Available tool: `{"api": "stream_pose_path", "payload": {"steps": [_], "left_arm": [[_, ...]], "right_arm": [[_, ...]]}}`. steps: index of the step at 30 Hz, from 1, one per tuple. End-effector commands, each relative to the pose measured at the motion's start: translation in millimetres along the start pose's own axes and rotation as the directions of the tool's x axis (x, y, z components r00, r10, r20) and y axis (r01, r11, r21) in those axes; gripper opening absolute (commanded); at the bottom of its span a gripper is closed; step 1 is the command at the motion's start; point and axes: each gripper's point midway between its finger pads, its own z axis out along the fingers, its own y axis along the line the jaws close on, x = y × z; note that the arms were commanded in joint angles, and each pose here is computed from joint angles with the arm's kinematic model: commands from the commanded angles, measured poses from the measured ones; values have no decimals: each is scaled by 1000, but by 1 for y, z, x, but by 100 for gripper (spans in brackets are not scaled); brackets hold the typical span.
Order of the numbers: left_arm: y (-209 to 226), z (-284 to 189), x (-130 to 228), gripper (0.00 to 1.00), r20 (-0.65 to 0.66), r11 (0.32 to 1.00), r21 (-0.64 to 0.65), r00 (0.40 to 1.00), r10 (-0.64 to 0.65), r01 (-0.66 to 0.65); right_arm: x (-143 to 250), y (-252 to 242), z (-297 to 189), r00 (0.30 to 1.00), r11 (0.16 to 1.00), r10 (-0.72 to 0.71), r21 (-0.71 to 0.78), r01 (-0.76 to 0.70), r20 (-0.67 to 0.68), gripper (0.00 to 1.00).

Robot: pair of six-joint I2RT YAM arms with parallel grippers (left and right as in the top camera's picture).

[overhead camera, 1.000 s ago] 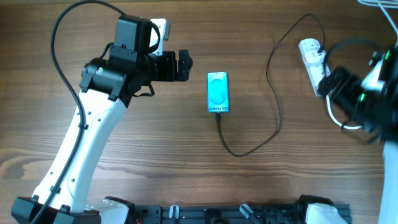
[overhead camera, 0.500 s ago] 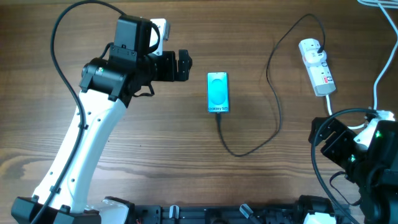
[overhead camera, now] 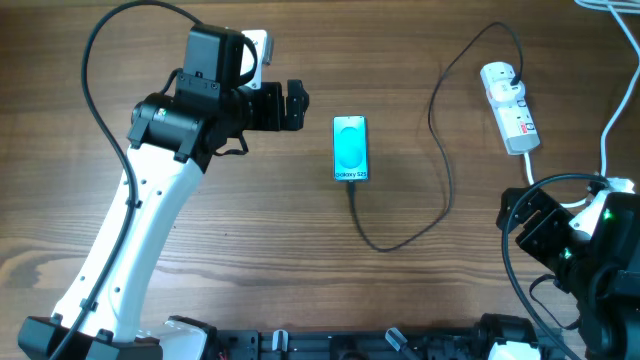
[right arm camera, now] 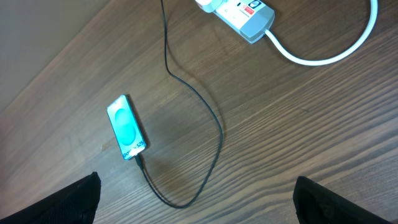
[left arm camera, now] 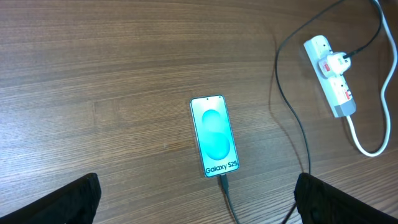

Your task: Plug charger to phone and switch on socket

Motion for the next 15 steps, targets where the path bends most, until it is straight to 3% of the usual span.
{"api": "stream_pose_path", "payload": {"steps": [1,15], "left_arm": [[3,0,-1,100,5,1000,-8,1000,9,-9],[3,0,-1,100,5,1000,-8,1000,9,-9]], "right_arm": [[1,-1,2,1000,1000,11,3,-11,-1,100],[-7,-16,1,999,996,3,90,-7,48,100]]}}
